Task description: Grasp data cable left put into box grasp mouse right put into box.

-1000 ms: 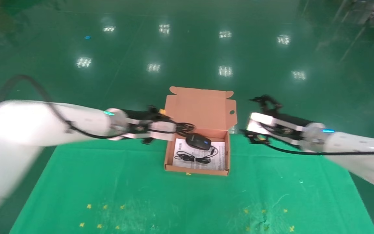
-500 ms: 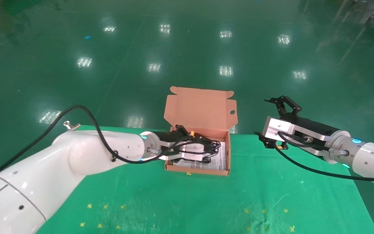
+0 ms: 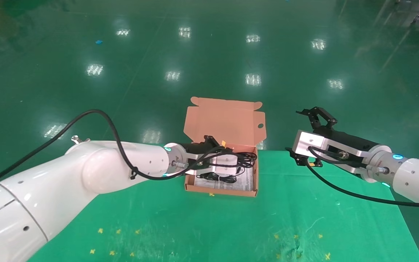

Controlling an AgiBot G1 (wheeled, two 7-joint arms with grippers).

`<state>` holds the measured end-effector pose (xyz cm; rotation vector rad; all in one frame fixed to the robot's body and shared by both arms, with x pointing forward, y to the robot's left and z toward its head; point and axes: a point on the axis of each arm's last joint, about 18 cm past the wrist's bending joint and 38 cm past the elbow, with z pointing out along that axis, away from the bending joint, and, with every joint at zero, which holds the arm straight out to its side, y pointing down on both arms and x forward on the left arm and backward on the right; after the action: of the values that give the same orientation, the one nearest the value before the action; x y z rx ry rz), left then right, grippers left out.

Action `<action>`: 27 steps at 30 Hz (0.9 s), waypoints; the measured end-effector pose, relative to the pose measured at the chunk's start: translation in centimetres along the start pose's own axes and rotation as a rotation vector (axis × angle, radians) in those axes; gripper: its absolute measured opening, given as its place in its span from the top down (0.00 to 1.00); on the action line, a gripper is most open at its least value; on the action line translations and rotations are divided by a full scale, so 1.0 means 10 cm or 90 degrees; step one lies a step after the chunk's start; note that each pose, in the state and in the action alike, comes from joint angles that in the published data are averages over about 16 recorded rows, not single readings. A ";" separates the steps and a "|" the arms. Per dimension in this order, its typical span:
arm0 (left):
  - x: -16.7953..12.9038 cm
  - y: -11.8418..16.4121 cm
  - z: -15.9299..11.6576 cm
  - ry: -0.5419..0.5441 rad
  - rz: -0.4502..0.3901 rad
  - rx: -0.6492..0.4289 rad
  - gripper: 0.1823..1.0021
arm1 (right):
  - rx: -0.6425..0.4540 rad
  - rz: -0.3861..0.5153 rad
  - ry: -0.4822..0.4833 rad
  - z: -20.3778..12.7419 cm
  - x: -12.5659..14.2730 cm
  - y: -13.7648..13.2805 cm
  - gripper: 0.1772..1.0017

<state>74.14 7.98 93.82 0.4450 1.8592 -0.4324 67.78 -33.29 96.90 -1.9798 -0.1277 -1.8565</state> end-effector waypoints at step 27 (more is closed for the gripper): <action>-0.29 0.49 -0.70 -0.009 -0.102 -0.004 0.45 | 0.023 -0.047 -0.004 -0.11 0.23 -0.16 0.00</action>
<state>71.87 15.41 98.37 0.2883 1.8884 -0.5368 66.40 -32.71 99.55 -1.9807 -0.2370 -1.8807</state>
